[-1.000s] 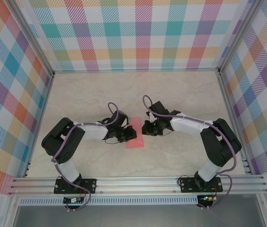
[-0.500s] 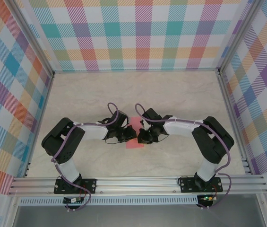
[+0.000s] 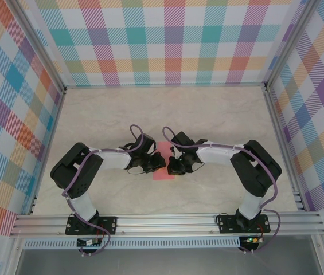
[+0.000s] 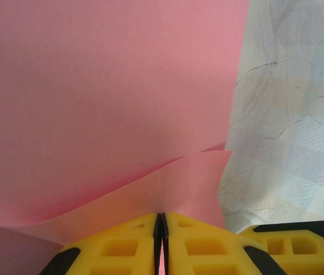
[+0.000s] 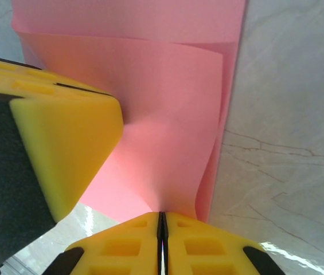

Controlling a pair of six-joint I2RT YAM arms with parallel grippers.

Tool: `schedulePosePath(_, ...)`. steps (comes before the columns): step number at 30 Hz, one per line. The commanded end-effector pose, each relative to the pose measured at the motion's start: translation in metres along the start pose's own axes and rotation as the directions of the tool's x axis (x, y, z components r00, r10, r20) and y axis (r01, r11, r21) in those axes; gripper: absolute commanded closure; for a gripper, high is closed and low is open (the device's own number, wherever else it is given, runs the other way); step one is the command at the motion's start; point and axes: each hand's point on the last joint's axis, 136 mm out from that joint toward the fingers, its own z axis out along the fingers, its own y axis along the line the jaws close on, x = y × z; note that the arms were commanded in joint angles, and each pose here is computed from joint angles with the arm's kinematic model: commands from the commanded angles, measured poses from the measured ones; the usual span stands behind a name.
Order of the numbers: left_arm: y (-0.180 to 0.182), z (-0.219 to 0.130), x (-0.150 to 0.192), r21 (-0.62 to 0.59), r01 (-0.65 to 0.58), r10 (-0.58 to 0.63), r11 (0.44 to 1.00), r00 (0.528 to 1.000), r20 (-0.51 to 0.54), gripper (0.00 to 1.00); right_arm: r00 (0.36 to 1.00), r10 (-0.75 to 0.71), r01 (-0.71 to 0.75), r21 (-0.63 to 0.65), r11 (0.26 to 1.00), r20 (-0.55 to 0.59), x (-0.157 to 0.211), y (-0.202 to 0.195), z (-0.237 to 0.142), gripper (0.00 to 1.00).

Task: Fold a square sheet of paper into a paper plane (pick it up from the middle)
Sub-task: Fold the triangle a second time at the center of the table.

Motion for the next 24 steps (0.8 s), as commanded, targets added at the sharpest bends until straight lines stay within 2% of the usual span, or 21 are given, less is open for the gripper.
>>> schedulePosePath(1,0.028,0.004,0.003,-0.113,0.042,-0.041,0.993,0.999,0.011,0.87,1.000,-0.012,0.013,0.046,0.999,-0.022,0.003,-0.006,0.002,0.89)
schedulePosePath(14,0.032,0.004,0.004,-0.126,0.048,-0.047,0.991,0.999,0.010,0.87,0.998,-0.005,0.009,0.075,0.997,-0.056,0.009,-0.015,0.009,0.89)
schedulePosePath(24,0.036,0.004,0.004,-0.142,0.054,-0.053,0.988,0.998,0.017,0.88,0.994,-0.023,0.033,0.092,0.995,-0.109,0.032,-0.028,0.005,0.89)
